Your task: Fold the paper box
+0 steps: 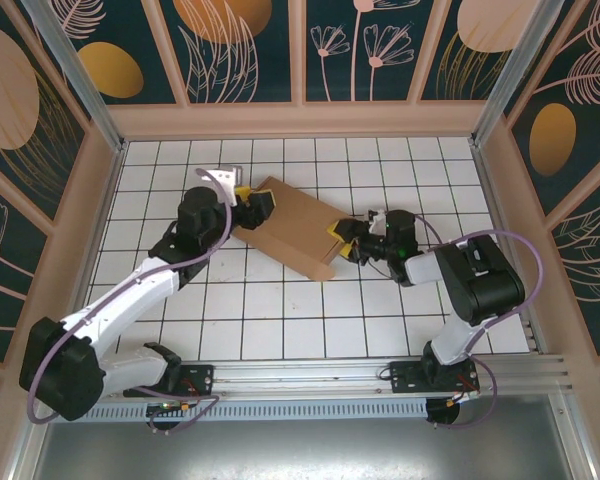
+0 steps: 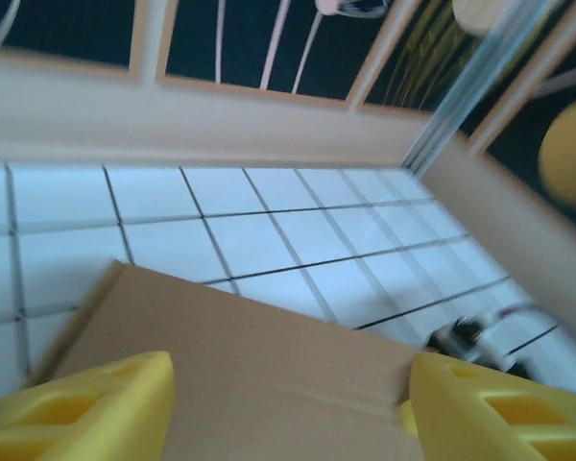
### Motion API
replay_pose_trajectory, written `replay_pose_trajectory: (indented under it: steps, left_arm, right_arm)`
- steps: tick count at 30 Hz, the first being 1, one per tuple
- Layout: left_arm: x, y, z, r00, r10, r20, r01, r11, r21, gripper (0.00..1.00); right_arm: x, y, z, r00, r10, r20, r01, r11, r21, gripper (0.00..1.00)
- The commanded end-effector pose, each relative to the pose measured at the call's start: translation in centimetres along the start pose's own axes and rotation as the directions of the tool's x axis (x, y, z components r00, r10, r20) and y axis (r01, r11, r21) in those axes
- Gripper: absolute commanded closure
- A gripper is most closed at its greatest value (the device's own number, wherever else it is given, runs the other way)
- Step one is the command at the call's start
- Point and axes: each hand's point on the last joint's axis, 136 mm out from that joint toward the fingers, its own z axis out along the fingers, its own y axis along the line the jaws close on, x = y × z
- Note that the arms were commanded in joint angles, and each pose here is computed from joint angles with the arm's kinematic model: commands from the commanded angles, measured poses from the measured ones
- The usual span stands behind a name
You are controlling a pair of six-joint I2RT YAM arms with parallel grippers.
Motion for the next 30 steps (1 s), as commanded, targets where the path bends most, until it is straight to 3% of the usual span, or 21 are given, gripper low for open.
replay_pose_trajectory:
  steps: [1,5,8,10,12,17,20,24,30]
  left_arm:
    - [6.8,-0.3,-1.0,0.828,0.506,-0.244,-0.509,0.859,0.054,0.32]
    - [8.8,-1.2,-2.3,0.623,0.760,-0.187,-0.738,0.650,0.184,0.27]
    - [10.8,-1.0,-2.8,0.402,0.905,-0.142,-0.872,0.425,0.241,0.22]
    - [10.7,-0.1,-2.6,0.260,0.957,-0.127,-0.940,0.281,0.193,0.21]
    - [9.8,-0.1,-2.5,0.154,0.983,-0.095,-0.975,0.167,0.146,0.20]
    - [6.4,-0.5,-2.2,-0.071,0.995,-0.066,-0.997,-0.071,-0.009,0.19]
    - [5.4,-1.0,-2.1,-0.116,0.992,-0.056,-0.992,-0.118,-0.036,0.19]
    - [7.3,-0.9,-1.7,-0.164,0.986,-0.041,-0.986,-0.162,0.042,0.20]
    - [8.3,-0.8,-1.3,-0.187,0.982,-0.030,-0.980,-0.185,0.071,0.20]
  right_arm:
    - [0.4,3.8,-0.7,0.997,-0.034,-0.065,0.027,0.994,-0.103,0.68]
    - [0.8,5.3,-1.2,0.994,-0.054,-0.100,0.040,0.989,-0.140,0.67]
    - [1.3,6.1,-1.5,0.990,-0.066,-0.126,0.046,0.986,-0.158,0.66]
    - [1.6,6.3,-1.6,0.987,-0.074,-0.146,0.049,0.985,-0.168,0.65]
    - [1.9,6.4,-1.7,0.984,-0.079,-0.160,0.051,0.984,-0.173,0.65]
    - [2.5,6.5,-1.8,0.980,-0.085,-0.182,0.051,0.982,-0.184,0.64]
    - [2.7,6.5,-1.9,0.979,-0.080,-0.187,0.044,0.981,-0.191,0.64]
    - [2.9,7.0,-2.1,0.977,-0.077,-0.197,0.035,0.977,-0.210,0.63]
    - [3.3,7.4,-2.3,0.975,-0.078,-0.209,0.031,0.975,-0.220,0.62]
